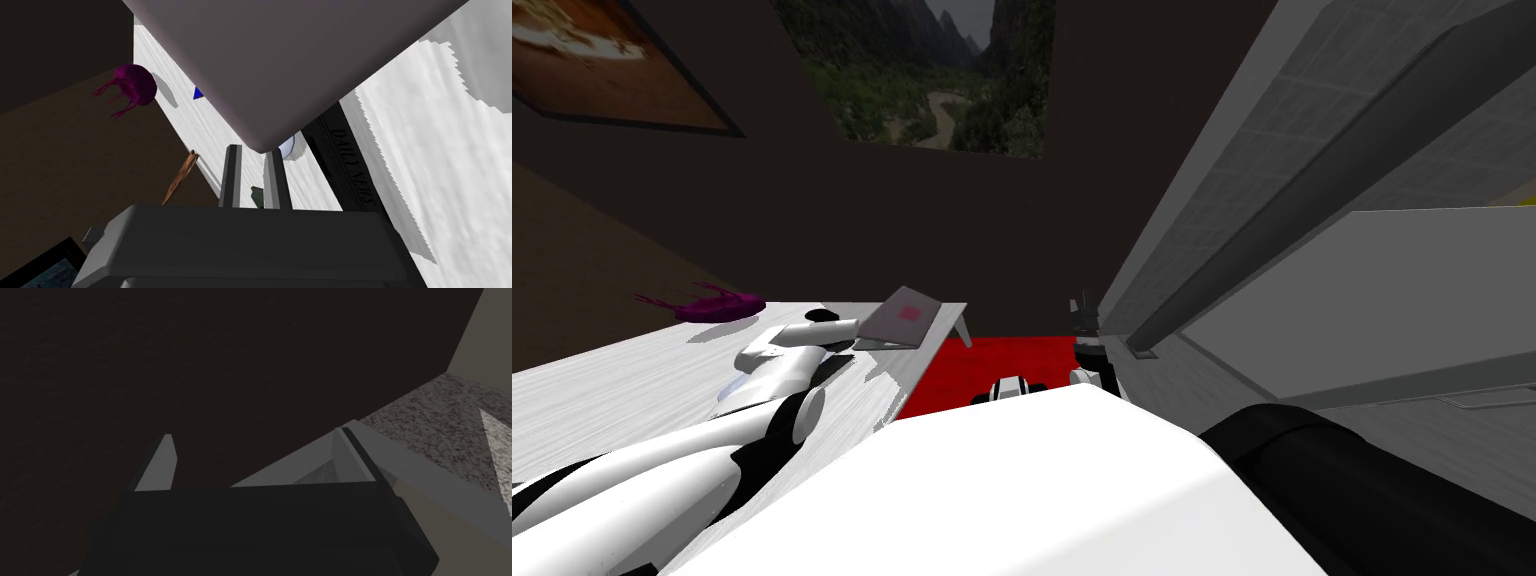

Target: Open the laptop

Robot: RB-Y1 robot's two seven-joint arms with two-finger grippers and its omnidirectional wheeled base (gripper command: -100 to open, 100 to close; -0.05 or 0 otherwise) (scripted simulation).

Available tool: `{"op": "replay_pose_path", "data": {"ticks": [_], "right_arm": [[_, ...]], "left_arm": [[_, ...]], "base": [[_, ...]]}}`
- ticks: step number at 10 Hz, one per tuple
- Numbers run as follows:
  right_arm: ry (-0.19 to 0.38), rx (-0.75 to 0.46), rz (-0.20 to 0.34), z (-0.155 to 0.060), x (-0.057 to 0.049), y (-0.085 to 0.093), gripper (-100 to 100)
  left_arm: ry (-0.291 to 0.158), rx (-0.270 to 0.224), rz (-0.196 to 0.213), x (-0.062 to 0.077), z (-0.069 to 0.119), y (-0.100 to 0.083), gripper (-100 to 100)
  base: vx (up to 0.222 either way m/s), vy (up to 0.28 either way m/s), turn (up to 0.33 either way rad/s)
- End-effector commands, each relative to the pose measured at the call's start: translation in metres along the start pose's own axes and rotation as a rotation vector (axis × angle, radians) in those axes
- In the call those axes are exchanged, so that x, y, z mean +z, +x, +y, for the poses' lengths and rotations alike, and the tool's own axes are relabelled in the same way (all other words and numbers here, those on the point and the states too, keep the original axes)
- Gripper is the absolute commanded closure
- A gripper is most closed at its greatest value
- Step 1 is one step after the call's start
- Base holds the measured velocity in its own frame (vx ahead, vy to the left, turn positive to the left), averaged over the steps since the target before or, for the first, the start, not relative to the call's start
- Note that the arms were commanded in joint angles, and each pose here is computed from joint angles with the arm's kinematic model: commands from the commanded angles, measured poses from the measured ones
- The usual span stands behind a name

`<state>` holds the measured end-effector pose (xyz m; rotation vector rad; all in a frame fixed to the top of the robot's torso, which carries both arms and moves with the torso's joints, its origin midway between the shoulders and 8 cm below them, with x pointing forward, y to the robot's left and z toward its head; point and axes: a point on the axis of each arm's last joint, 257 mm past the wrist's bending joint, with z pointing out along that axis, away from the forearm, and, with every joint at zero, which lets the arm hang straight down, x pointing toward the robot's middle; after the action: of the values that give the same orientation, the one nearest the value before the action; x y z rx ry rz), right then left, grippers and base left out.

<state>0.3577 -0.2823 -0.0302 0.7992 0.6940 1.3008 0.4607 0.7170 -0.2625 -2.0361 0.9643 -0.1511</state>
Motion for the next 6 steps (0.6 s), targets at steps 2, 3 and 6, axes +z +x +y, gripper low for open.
{"op": "replay_pose_path", "data": {"ticks": [2,3,6], "right_arm": [[0.0,0.0,0.0,0.0,0.0,0.0,0],[0.0,0.0,0.0,0.0,0.0,0.0,0],[0.0,0.0,0.0,0.0,0.0,0.0,0]], "left_arm": [[-0.02,-0.013,-0.022,-0.011,-0.016,-0.014,-100],[-0.021,-0.015,-0.026,-0.014,-0.021,-0.016,-100],[-0.022,-0.026,-0.041,-0.029,-0.046,-0.027,-100]], "base": [[-0.032,0.012,-0.06],[-0.052,0.004,-0.052],[-0.055,-0.008,-0.062]]}}
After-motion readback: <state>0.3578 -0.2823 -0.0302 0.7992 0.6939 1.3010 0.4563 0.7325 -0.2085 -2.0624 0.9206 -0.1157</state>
